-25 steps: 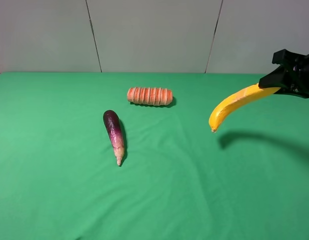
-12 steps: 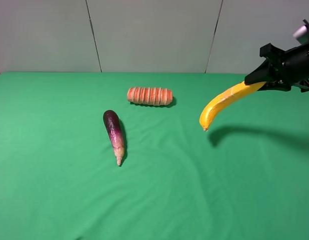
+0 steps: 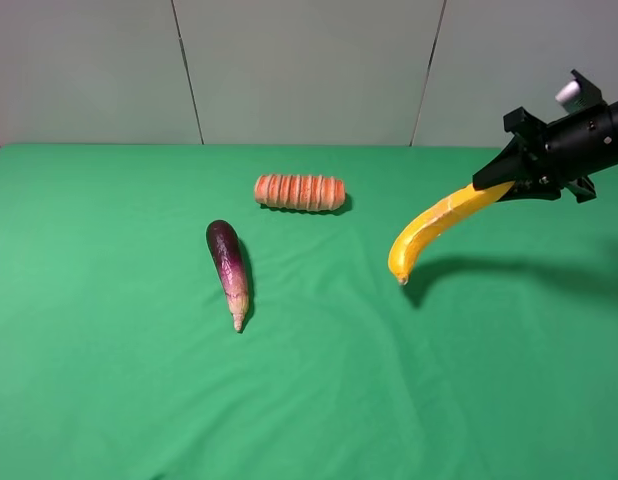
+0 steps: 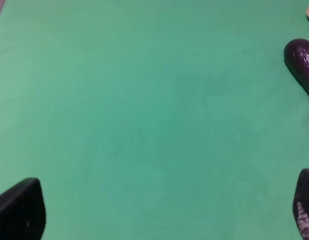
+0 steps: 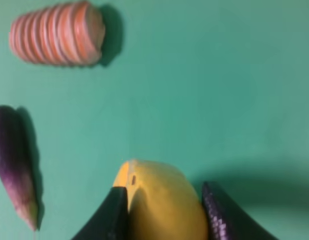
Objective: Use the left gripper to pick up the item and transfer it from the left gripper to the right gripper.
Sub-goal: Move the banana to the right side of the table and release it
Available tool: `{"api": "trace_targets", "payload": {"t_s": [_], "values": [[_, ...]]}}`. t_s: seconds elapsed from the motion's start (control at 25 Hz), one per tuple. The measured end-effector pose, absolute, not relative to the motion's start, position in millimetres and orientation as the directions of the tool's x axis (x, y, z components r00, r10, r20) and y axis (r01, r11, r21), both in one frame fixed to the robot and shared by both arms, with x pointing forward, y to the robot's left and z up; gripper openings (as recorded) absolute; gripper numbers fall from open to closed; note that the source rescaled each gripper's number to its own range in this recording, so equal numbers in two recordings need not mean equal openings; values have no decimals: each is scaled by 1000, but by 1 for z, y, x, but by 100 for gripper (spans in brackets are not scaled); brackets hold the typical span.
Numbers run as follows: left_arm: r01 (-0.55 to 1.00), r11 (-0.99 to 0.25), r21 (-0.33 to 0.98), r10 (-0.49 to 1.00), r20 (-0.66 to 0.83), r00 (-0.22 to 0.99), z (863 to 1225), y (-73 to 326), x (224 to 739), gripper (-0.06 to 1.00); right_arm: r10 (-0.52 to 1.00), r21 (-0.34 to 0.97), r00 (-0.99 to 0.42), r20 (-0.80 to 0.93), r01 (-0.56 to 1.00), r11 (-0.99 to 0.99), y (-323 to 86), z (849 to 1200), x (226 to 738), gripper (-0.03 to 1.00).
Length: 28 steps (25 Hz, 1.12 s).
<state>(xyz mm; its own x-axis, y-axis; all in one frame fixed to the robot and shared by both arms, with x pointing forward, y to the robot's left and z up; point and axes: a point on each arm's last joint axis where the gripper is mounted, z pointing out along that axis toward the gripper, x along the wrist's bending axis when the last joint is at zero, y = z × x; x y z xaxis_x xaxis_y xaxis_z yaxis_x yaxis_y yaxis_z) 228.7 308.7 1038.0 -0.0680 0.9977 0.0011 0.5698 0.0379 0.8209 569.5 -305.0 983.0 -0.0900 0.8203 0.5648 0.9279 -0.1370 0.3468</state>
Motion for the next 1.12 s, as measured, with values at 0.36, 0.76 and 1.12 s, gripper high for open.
{"api": "trace_targets", "payload": {"t_s": [0.36,0.76,1.12], "values": [[570,38,821,998,1,-68,1038,309,229,100,780,234,-94,619,970,-69,-301,953,570,0],[571,38,820,998,1,-68,1038,309,229,100,762,177,-79,643,983,-47,-301,933,572,0],[571,38,820,998,1,-68,1038,309,229,100,763,174,-71,642,983,-56,-301,933,572,0]]}}
